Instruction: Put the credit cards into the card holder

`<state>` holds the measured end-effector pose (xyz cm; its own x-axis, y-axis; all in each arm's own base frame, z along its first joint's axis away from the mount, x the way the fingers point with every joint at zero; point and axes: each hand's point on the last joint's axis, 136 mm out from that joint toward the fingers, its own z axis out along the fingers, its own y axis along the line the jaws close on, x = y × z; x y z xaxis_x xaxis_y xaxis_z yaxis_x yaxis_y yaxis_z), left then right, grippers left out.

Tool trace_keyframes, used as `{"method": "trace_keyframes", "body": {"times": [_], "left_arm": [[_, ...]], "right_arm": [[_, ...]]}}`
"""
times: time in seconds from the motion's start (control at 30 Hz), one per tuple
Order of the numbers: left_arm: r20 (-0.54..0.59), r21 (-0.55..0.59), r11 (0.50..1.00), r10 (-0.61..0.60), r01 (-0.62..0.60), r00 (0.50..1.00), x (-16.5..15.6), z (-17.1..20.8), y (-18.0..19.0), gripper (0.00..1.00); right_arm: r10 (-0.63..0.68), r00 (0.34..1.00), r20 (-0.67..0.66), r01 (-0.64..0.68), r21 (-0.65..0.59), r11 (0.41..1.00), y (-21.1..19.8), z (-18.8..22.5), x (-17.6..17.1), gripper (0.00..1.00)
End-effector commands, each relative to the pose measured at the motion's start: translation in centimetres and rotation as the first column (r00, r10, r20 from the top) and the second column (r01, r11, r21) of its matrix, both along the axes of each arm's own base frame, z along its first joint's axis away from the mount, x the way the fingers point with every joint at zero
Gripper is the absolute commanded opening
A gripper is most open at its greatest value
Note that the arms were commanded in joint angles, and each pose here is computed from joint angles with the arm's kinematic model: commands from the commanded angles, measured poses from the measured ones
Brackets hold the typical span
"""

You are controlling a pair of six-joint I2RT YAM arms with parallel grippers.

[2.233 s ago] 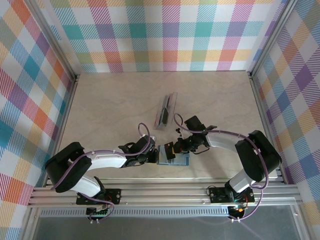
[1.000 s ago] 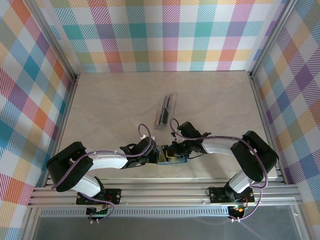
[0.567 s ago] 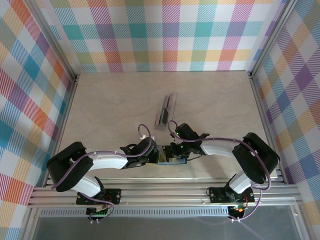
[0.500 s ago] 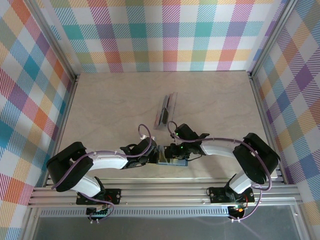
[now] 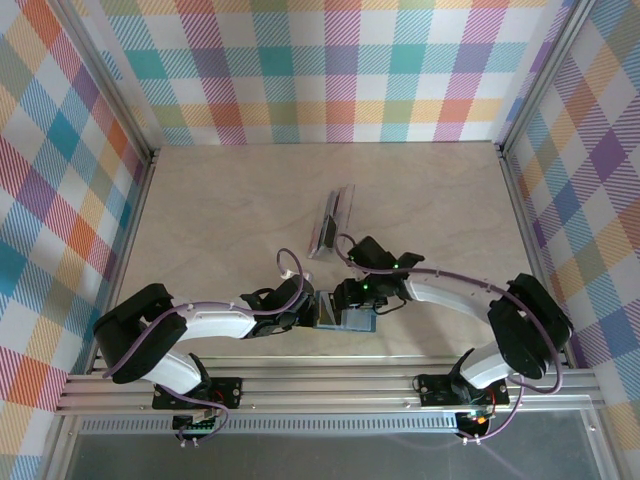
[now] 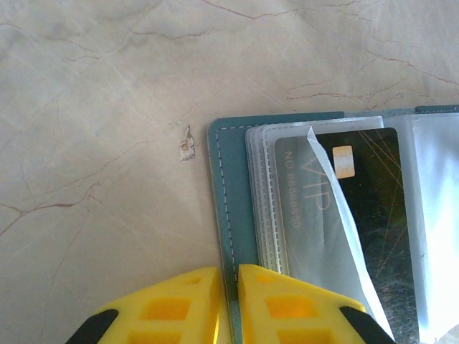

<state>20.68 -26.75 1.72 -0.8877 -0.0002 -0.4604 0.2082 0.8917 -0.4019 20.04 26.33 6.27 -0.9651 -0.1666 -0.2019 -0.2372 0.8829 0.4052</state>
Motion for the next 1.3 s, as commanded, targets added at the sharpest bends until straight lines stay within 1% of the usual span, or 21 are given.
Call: {"method": "trace_keyframes", "body": {"times": [0.0, 0.23, 0.5, 0.77, 0.87, 0.97, 1.13, 1.27], "left_arm": [[-0.065, 0.041, 0.998, -0.034, 0.037, 0.997, -1.5, -2.1, 0.1, 0.17], [-0.068, 0.047, 0.998, -0.032, 0.035, 0.997, -1.5, -2.2, 0.2, 0.17], [-0.068, 0.047, 0.998, -0.034, 0.038, 0.997, -1.5, -2.3, 0.1, 0.17], [-0.065, 0.047, 0.998, -0.036, 0.039, 0.997, -1.5, -2.2, 0.0, 0.17], [-0.066, 0.044, 0.998, -0.037, 0.04, 0.997, -1.4, -2.2, 0.0, 0.17], [-0.065, 0.045, 0.998, -0.036, 0.039, 0.997, -1.4, -2.2, 0.0, 0.17], [-0.068, 0.045, 0.998, -0.036, 0.039, 0.997, -1.5, -2.3, 0.1, 0.17], [-0.068, 0.043, 0.998, -0.035, 0.038, 0.997, -1.5, -2.3, 0.1, 0.17]], "right_arm": [[0.007, 0.999, 0.043, 0.0, -0.159, 0.987, -2.1, -0.6, 0.8, 0.43], [0.009, 0.999, 0.031, 0.0, -0.262, 0.965, -3.0, -2.2, 1.5, 0.42], [-0.02, 1.0, 0.004, 0.02, -0.309, 0.951, -4.1, -3.9, 0.9, 0.45], [-0.051, 0.998, -0.035, 0.037, -0.338, 0.941, -4.7, -6.1, -0.1, 0.41], [-0.057, 0.997, -0.043, 0.038, -0.355, 0.934, -4.8, -6.7, -0.4, 0.37], [-0.054, 0.998, -0.042, 0.035, -0.356, 0.934, -4.6, -6.9, -0.4, 0.3], [-0.047, 0.998, -0.028, 0.035, -0.343, 0.939, -4.2, -6.3, -0.2, 0.14], [-0.03, 0.999, -0.022, 0.022, -0.3, 0.954, -3.3, -5.4, 0.0, 0.02]]}}
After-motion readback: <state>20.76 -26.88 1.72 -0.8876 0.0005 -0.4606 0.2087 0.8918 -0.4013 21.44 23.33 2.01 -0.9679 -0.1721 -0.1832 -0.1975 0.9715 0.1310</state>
